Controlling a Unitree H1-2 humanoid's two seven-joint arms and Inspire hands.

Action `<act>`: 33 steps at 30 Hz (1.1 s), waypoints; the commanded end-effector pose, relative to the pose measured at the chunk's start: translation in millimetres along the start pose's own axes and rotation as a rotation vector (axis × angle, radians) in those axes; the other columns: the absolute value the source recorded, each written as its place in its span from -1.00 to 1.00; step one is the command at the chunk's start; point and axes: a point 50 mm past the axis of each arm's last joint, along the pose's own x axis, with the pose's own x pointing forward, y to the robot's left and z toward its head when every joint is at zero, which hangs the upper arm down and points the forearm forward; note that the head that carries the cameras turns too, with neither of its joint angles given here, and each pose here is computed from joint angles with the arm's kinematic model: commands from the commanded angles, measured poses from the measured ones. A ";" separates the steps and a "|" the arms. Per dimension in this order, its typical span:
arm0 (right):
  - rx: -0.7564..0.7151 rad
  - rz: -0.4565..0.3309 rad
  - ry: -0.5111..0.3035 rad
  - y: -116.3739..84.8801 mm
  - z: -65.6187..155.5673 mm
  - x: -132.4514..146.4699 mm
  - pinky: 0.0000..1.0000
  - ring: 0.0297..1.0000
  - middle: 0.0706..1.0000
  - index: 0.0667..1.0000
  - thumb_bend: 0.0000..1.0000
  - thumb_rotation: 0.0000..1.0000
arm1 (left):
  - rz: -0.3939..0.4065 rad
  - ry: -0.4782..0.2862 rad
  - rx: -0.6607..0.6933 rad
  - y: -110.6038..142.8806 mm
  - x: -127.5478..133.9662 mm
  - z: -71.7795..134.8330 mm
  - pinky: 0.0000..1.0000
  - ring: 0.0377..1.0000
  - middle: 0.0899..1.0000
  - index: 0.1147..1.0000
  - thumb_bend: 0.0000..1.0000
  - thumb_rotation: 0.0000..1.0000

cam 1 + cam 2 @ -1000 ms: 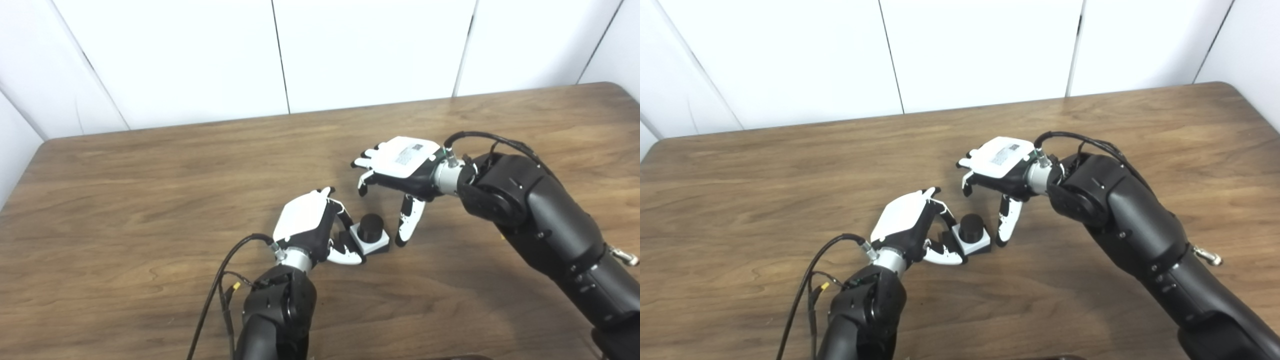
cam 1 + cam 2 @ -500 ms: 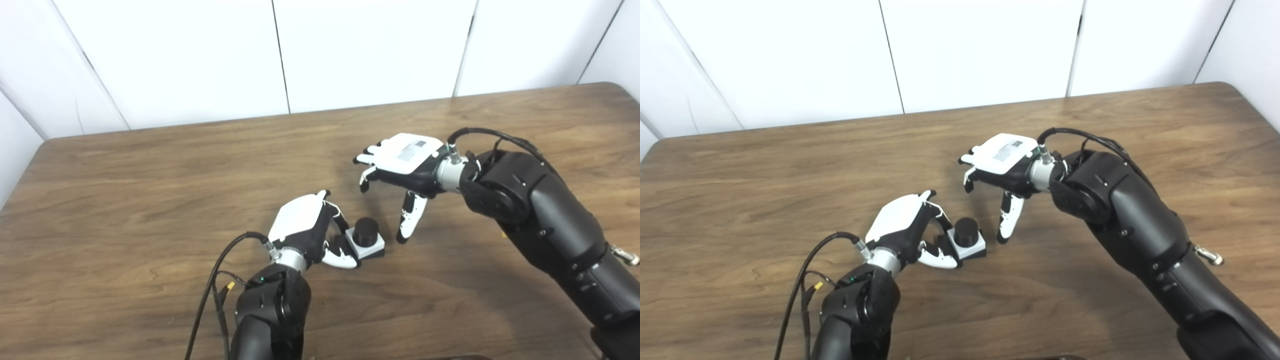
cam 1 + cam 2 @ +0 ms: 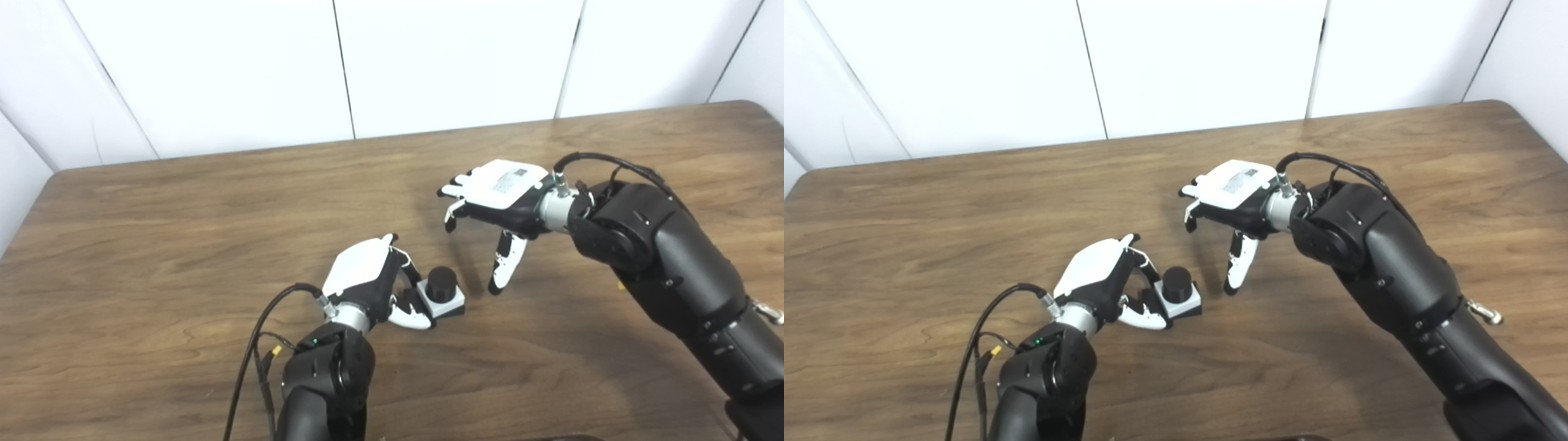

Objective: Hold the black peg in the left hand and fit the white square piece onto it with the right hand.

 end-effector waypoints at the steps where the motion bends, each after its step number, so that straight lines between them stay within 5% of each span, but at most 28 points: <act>1: -0.020 -0.084 0.020 -26.5 -6.7 -5.9 1.00 1.00 0.96 0.49 1.00 -0.24 | 0.049 -0.021 -0.013 12.8 -1.2 21.7 1.00 1.00 1.00 0.25 0.87 -0.88; 22: -0.004 -0.092 0.040 -26.2 -7.7 -3.1 1.00 1.00 0.96 0.50 1.00 -0.23 | 0.004 0.057 0.060 37.1 -12.3 2.6 1.00 1.00 1.00 0.75 1.00 -0.61; 33: 0.040 -0.098 0.053 -28.3 -14.1 -6.2 1.00 1.00 0.96 0.49 1.00 -0.26 | -0.004 0.105 0.063 60.7 -22.5 -23.4 1.00 1.00 1.00 0.75 1.00 -0.58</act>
